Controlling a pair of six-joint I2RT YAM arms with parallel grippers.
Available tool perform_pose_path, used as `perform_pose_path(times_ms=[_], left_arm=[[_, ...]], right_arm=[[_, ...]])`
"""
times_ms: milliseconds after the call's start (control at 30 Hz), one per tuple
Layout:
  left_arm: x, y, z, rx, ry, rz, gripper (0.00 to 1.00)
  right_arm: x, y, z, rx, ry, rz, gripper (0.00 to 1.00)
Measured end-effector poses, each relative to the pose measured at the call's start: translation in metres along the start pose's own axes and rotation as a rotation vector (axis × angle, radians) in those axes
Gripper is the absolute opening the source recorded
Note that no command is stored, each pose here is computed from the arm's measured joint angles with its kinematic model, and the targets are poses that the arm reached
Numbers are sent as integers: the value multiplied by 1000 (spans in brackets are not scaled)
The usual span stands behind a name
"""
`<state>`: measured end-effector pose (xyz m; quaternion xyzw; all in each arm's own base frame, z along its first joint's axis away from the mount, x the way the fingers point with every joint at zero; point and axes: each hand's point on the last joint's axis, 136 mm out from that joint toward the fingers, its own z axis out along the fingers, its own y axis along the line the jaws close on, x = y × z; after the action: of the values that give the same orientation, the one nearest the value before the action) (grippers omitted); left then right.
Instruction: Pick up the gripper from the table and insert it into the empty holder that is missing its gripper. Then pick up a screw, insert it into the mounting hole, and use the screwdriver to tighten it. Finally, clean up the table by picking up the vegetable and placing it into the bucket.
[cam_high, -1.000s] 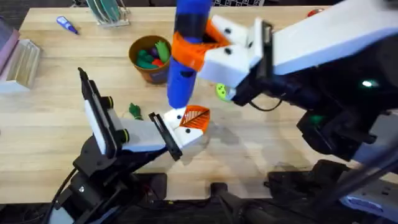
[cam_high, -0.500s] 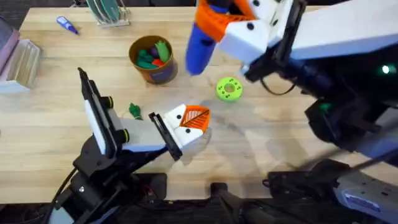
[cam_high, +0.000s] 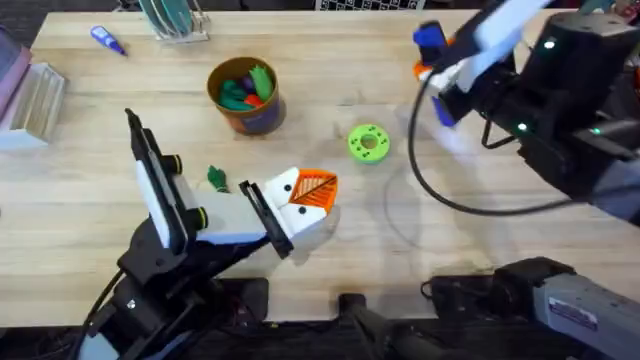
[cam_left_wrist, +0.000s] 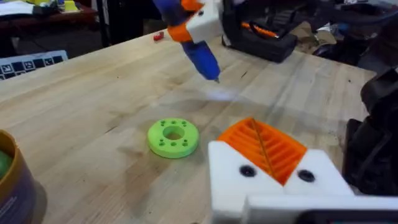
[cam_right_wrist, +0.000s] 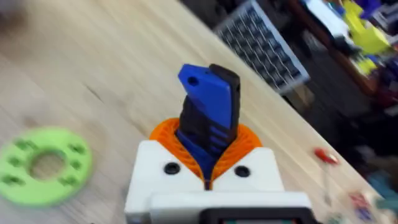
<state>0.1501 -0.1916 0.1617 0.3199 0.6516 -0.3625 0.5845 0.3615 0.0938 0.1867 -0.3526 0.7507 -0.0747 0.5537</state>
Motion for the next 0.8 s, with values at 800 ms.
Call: perform_pose_path(times_ms=[800], left_arm=[[0, 0, 0, 0, 0, 0, 7]], right_arm=[[122, 57, 50, -272, 383, -764, 23]])
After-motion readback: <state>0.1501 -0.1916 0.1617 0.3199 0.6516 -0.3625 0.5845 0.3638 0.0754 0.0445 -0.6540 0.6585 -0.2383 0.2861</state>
